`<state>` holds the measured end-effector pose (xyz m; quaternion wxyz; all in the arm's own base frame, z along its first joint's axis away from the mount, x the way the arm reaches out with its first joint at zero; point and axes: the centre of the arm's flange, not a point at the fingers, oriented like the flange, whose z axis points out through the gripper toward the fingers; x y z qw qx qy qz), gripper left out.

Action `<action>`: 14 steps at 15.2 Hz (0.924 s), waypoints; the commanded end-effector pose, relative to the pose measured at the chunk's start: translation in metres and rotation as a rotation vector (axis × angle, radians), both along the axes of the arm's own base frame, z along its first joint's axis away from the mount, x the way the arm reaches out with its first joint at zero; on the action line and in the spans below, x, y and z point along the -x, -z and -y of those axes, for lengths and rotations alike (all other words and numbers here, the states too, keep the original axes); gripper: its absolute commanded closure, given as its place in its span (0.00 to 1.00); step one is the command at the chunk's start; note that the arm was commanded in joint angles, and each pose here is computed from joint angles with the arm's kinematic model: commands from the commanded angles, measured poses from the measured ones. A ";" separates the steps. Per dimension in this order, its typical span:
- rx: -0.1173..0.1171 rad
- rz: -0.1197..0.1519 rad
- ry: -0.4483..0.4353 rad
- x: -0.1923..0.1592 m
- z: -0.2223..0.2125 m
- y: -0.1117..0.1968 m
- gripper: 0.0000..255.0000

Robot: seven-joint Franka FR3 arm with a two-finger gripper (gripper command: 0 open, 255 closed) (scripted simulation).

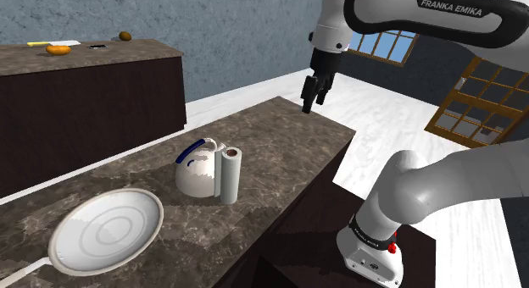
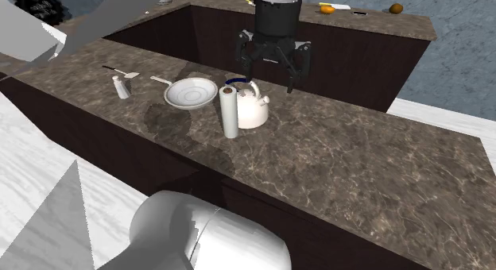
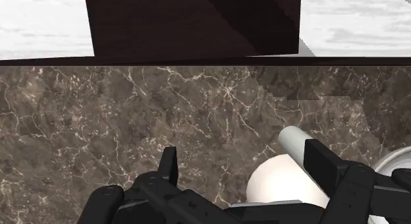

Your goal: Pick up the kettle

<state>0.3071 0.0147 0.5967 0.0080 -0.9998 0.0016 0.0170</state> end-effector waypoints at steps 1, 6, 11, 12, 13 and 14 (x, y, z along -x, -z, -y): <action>0.000 0.000 0.000 0.000 0.000 0.000 0.00; 0.027 -0.027 -0.257 -0.063 0.002 0.028 0.00; 0.054 -0.054 -0.513 -0.124 -0.010 0.058 0.00; 0.059 -0.060 -0.565 -0.136 -0.015 0.064 0.00; 0.065 -0.065 -0.616 -0.147 -0.020 0.070 0.00; 0.070 -0.070 -0.667 -0.158 -0.025 0.077 0.00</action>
